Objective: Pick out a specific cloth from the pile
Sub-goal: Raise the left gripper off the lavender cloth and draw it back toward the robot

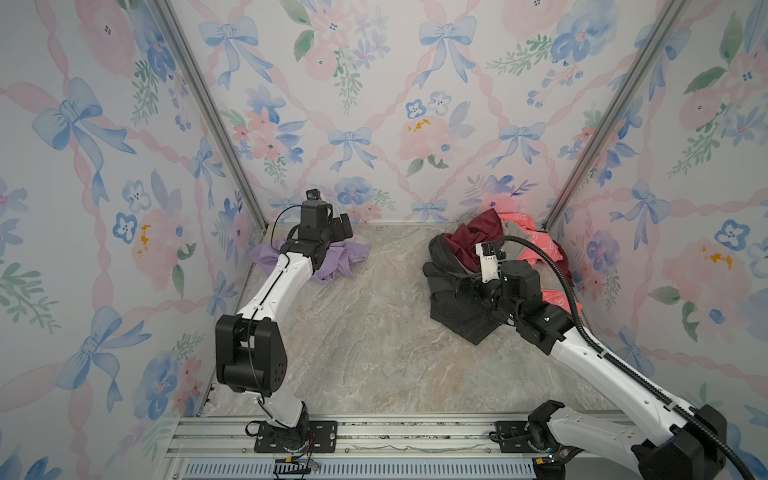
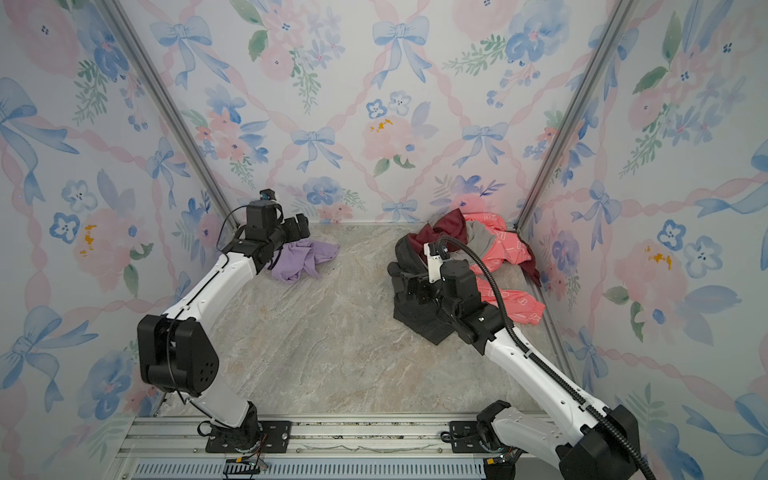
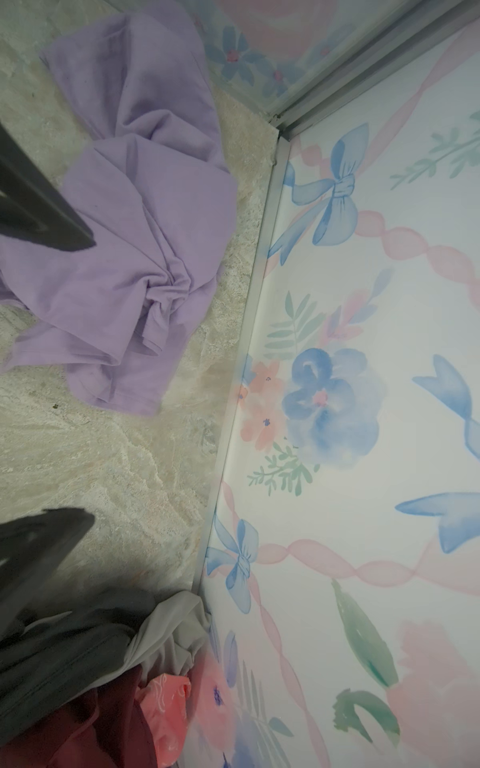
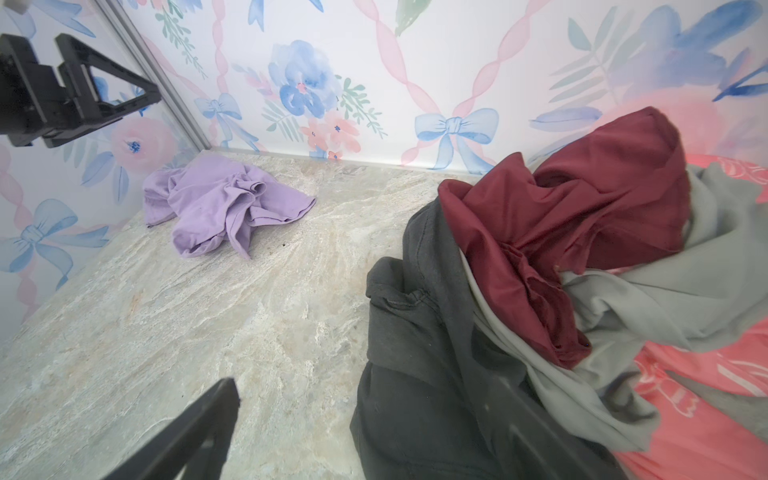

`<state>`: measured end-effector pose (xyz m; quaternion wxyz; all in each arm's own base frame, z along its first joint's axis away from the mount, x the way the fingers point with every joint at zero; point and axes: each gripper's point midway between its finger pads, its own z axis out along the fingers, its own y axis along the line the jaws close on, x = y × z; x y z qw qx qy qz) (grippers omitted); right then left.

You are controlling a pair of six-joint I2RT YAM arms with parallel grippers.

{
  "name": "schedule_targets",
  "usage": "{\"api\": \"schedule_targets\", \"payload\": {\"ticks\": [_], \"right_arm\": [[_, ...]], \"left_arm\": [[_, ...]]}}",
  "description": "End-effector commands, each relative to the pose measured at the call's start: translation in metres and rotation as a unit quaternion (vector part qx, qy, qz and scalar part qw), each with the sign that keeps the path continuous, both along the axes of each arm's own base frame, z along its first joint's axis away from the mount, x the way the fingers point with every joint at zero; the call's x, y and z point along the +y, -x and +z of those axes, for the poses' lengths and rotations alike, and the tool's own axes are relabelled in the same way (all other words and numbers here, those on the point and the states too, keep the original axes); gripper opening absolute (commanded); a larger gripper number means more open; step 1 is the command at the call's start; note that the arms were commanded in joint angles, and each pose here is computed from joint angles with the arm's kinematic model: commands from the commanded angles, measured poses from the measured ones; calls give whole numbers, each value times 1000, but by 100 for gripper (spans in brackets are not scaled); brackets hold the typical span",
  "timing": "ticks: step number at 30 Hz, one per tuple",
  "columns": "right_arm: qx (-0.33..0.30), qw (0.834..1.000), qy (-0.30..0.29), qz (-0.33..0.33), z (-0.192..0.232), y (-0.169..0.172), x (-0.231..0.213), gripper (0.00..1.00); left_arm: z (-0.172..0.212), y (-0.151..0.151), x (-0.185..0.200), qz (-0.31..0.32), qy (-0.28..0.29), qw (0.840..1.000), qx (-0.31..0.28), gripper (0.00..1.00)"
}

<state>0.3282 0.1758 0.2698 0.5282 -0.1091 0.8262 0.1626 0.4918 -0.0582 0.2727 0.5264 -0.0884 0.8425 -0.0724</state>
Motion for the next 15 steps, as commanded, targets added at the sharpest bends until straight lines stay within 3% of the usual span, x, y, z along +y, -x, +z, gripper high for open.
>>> {"api": "schedule_targets", "payload": {"ticks": [1,9,15], "right_arm": [[-14,999,2,-37,20,4,-19,97],[-75,996,12,-55,51,26,-44,97],[-121,991,0,-61,71,47,-59,97]], "left_arm": [[27,26,2,-13,-12,997,-69,98],[28,93,14,-4,1,984,-179,98],[-10,117,26,13,-22,983,-181,98]]}}
